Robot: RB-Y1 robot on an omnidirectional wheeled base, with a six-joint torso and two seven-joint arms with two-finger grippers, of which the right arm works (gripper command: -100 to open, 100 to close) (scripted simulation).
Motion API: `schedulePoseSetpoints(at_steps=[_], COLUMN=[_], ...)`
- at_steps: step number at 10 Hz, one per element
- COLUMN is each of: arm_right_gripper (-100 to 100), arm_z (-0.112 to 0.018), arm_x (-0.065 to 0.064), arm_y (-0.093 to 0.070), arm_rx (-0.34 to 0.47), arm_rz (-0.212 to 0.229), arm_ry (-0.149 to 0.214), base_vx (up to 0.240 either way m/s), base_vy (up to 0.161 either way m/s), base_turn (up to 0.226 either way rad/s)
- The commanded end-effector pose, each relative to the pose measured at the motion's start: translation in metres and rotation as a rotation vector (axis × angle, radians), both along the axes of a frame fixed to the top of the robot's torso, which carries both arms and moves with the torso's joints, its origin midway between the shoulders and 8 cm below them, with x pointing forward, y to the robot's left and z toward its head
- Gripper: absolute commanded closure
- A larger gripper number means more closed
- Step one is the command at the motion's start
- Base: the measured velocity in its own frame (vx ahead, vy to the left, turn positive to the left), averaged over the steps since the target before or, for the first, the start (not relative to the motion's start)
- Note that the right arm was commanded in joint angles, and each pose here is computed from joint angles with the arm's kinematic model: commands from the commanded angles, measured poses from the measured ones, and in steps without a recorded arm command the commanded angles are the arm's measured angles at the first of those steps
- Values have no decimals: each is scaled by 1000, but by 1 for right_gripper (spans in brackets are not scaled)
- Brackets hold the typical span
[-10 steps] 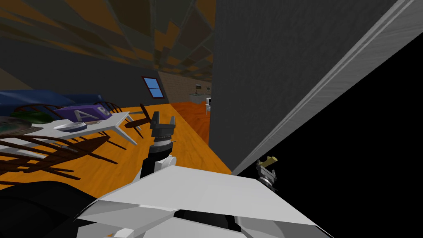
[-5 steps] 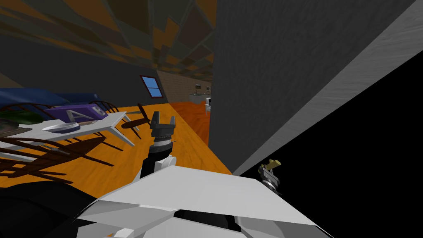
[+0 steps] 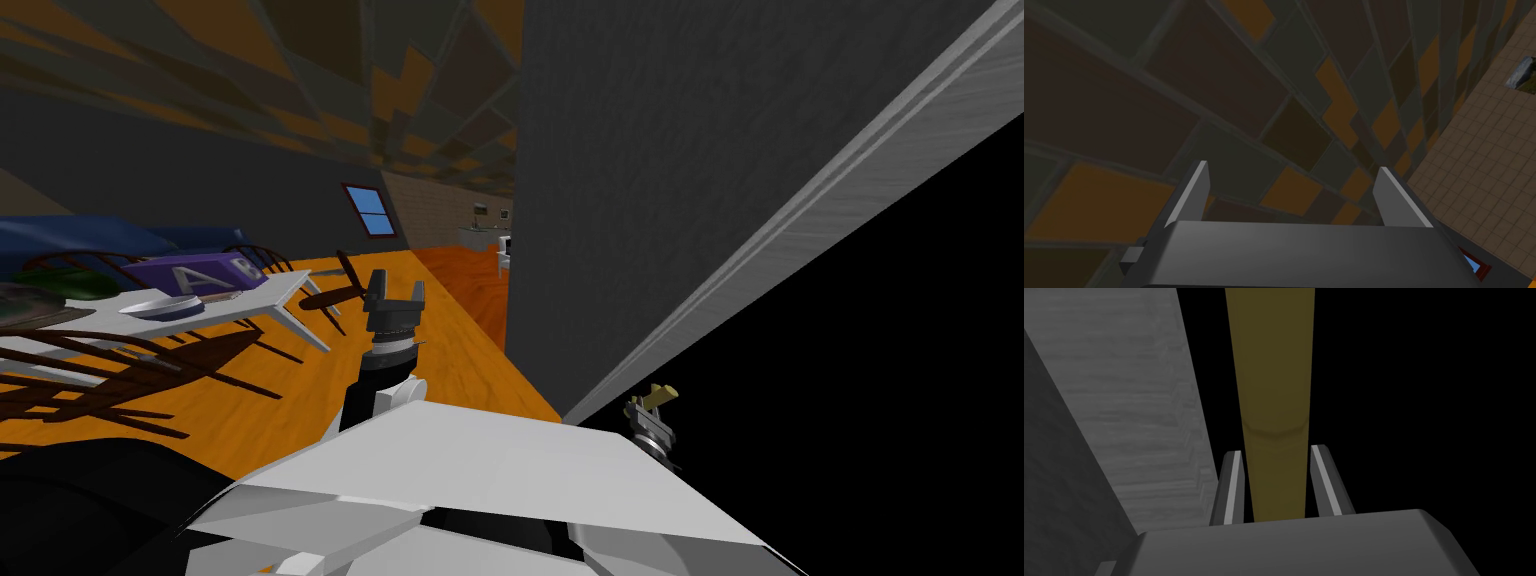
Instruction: Pull the door open
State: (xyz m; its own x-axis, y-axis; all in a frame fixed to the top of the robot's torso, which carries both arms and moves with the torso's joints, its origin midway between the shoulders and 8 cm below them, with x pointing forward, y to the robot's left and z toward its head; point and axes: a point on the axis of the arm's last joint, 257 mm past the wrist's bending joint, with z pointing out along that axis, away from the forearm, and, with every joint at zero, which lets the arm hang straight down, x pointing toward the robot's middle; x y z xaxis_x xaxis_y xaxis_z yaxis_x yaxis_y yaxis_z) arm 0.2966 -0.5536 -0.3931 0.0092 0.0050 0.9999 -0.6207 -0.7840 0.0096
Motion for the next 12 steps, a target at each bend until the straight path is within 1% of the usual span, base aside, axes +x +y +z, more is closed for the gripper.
schedulePoseSetpoints(at_steps=[1, 7, 8, 9, 12], arm_right_gripper=[100, 100, 100, 100, 100], arm_z=[-2, 1, 2, 0, 1], arm_x=[2, 17, 17, 18, 20], arm_y=[6, 37, 33, 42, 57], arm_rx=[4, 5, 3, 7, 5], arm_rz=[21, 139, 126, 157, 215], arm_ry=[2, -8, -8, -5, -7], base_vx=[-203, -240, -114, -187, -243], base_vy=[9, 36, 21, 16, -8], base_turn=[63, 71, 28, 70, 79])
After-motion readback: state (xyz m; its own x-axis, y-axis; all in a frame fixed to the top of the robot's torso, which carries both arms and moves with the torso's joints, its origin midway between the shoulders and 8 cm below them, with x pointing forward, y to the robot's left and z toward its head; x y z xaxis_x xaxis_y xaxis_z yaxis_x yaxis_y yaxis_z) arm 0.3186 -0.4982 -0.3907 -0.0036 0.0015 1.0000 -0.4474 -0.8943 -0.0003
